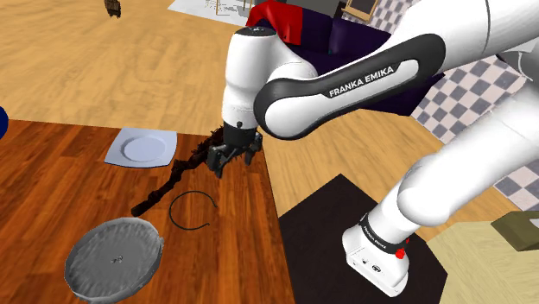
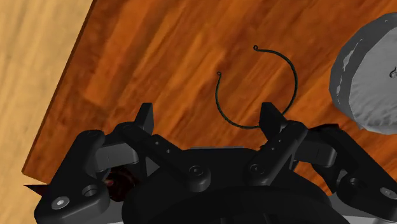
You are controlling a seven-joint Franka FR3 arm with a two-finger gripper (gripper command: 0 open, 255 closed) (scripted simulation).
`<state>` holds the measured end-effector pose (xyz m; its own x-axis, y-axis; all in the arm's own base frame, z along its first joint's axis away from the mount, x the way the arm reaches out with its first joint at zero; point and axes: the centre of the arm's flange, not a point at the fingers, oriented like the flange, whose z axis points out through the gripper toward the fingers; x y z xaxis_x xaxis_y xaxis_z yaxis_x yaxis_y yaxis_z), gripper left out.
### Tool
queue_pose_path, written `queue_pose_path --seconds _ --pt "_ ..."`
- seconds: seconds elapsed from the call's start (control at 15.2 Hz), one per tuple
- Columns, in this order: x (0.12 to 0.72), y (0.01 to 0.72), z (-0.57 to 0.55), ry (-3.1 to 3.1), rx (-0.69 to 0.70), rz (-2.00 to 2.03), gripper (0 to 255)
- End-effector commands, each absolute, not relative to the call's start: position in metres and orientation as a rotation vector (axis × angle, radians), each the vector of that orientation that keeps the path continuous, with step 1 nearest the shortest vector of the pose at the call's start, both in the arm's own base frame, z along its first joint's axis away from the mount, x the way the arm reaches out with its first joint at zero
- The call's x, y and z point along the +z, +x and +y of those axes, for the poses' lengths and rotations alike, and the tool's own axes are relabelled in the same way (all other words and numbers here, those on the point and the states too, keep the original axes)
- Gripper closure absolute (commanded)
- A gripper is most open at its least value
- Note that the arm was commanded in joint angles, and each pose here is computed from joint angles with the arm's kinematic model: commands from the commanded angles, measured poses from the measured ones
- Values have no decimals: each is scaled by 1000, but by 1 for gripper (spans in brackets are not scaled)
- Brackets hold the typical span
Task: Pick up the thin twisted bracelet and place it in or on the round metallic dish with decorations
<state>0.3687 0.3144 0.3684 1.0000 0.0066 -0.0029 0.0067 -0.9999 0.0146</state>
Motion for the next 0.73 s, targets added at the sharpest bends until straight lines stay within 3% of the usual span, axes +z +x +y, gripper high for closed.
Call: queue_pose_path --seconds 0.0,0.66 --pt "351 375 336 3132 -3 3 0" --pt "273 402 437 3140 -1 -22 0"
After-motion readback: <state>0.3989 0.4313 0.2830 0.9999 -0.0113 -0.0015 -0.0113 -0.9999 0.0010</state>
